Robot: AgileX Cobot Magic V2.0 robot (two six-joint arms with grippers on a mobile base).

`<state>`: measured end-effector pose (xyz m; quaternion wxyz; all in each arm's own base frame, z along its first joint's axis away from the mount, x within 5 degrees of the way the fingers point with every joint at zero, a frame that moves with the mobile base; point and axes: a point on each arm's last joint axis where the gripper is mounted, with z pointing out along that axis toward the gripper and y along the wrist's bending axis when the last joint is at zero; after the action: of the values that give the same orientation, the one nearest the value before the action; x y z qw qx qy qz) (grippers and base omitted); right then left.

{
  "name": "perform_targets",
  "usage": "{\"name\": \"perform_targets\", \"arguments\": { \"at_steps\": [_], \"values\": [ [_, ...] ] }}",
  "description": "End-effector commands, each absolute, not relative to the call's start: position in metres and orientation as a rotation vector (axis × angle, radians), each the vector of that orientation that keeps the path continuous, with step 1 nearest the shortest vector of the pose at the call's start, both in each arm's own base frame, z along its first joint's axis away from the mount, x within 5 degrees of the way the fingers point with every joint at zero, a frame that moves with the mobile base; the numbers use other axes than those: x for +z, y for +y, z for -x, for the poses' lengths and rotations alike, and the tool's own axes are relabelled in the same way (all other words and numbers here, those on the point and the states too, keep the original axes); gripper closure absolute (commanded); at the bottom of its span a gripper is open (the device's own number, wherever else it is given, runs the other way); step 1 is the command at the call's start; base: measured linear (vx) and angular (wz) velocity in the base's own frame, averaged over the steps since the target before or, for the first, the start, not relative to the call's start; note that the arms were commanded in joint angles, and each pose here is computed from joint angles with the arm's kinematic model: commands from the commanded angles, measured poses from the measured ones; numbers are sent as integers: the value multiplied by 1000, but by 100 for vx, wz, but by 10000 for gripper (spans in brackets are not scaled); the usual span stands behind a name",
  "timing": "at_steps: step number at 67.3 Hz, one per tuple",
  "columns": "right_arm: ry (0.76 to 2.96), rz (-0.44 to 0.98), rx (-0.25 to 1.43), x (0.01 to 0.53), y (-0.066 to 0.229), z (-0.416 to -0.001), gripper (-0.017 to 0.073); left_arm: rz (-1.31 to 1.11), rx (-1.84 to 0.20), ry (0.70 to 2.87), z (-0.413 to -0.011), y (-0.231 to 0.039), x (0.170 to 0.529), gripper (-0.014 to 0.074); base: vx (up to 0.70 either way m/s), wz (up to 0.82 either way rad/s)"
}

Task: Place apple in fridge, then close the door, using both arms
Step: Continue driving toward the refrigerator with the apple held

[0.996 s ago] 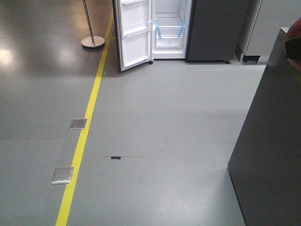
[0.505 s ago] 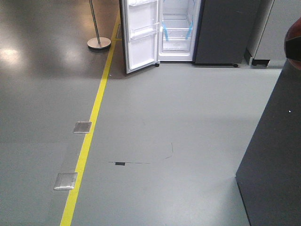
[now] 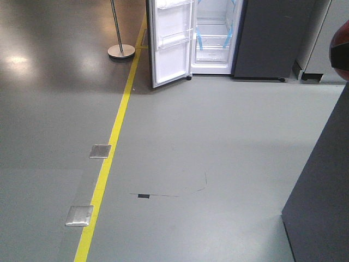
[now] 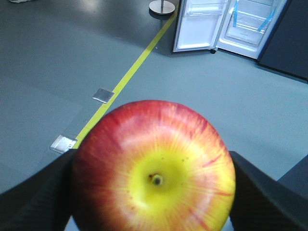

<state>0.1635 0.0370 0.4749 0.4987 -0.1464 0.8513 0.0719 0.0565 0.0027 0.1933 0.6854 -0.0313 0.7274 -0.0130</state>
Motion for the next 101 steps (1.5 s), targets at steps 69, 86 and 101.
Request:
{"name": "perform_targets", "arguments": {
  "at_steps": [69,86,101],
  "values": [
    [1951,334,167,489,36,-161,410,52,-55,1530,-55,1,207,600,10,1],
    [1951,334,167,489,36,-161,410,52,-55,1530,-55,1,207,600,12,2],
    [1951,334,167,489,36,-161,410,52,-55,1530,-55,1,207,600,11,3]
  ]
}}
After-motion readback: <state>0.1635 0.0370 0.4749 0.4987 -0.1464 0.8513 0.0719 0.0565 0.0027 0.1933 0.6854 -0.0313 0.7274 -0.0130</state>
